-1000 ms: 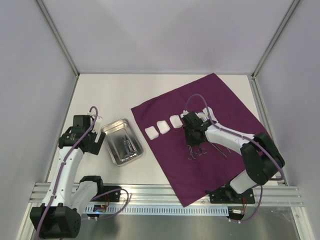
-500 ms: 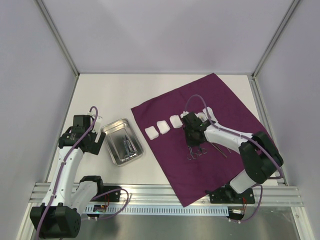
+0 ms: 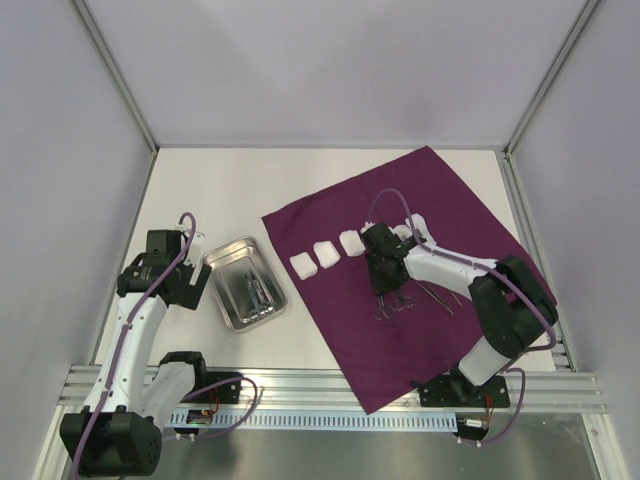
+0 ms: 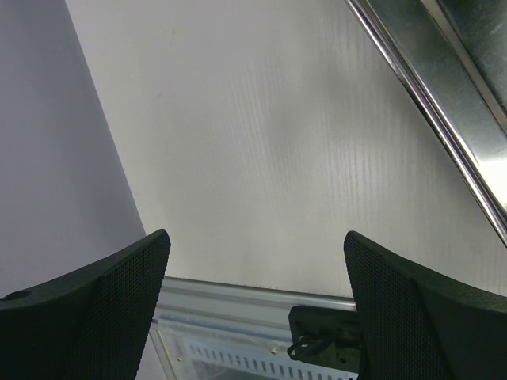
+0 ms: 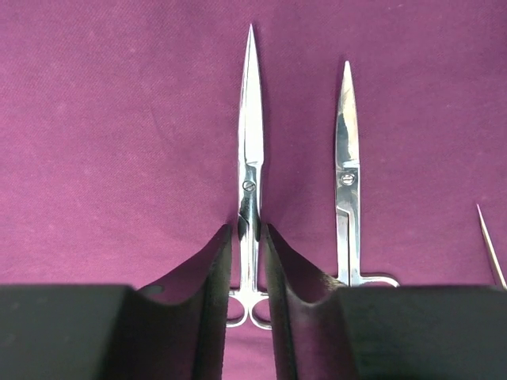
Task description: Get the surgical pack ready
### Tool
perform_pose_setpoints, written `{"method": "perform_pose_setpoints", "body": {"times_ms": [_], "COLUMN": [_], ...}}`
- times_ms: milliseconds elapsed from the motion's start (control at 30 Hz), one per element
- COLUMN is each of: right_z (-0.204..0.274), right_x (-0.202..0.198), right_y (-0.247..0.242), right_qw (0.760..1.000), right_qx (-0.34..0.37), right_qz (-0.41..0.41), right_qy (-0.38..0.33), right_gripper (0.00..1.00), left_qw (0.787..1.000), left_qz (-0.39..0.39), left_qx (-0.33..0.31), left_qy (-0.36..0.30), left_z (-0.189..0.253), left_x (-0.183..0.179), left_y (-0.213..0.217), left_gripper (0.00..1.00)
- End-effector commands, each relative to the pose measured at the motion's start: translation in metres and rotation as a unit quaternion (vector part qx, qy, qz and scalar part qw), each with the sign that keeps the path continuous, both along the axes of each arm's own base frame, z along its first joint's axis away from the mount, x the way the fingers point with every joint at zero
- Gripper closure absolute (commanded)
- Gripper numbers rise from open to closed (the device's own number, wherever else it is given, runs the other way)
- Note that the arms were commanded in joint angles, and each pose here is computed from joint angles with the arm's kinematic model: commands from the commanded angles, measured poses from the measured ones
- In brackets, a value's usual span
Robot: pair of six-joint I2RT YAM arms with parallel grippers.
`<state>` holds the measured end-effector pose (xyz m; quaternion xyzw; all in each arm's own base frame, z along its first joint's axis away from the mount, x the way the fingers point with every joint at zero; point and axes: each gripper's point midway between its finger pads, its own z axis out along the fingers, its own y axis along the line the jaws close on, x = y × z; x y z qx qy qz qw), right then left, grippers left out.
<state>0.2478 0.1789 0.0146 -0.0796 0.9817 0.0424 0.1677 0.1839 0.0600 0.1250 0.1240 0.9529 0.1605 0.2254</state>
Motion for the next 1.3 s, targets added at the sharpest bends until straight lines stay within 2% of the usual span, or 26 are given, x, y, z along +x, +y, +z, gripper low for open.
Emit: {"method": "perform_pose_setpoints", "body": {"times_ms": [0, 133, 233, 433, 833, 1267], "right_z": [0.0, -0.01, -0.019, -0.031, -0.001, 0.007], "right_x": [0.013, 0.014, 0.013, 0.008, 0.013, 0.006], "right_y": [0.003, -0.002, -0.006, -0.009, -0.007, 0.0], "right_qw": [1.0, 1.0, 1.0, 1.0, 0.999, 0.999], "right_qx": [0.002, -0.002, -0.003, -0.01, 0.015, 0.027], "right_qz": [-0.001, -0.008, -0.014, -0.014, -0.011, -0.004], "right_qy": [-0.01, 0.0, 0.006, 0.019, -0.031, -0.037], "right_gripper": [0.73, 0.71, 0.75, 0.99, 1.0, 0.99], "left_qw": [1.0, 1.0, 1.0, 1.0, 1.0, 1.0], "left_qz": [0.005, 0.005, 0.004, 0.005, 0.005, 0.007], "left_qx": [-0.003, -0.002, -0.002, -0.003, -0.003, -0.002], "left_qy": [-0.006, -0.005, -0.006, -0.006, -0.006, -0.007], "left_z": [0.0, -0.001, 0.0, 0.0, -0.001, 0.0], "left_x": [0.002, 0.001, 0.002, 0.002, 0.001, 0.001], "left_y": [0.0, 0.001, 0.001, 0.001, 0.001, 0.001], "left_gripper": [0.0, 0.0, 0.0, 0.0, 0.0, 0.0]}}
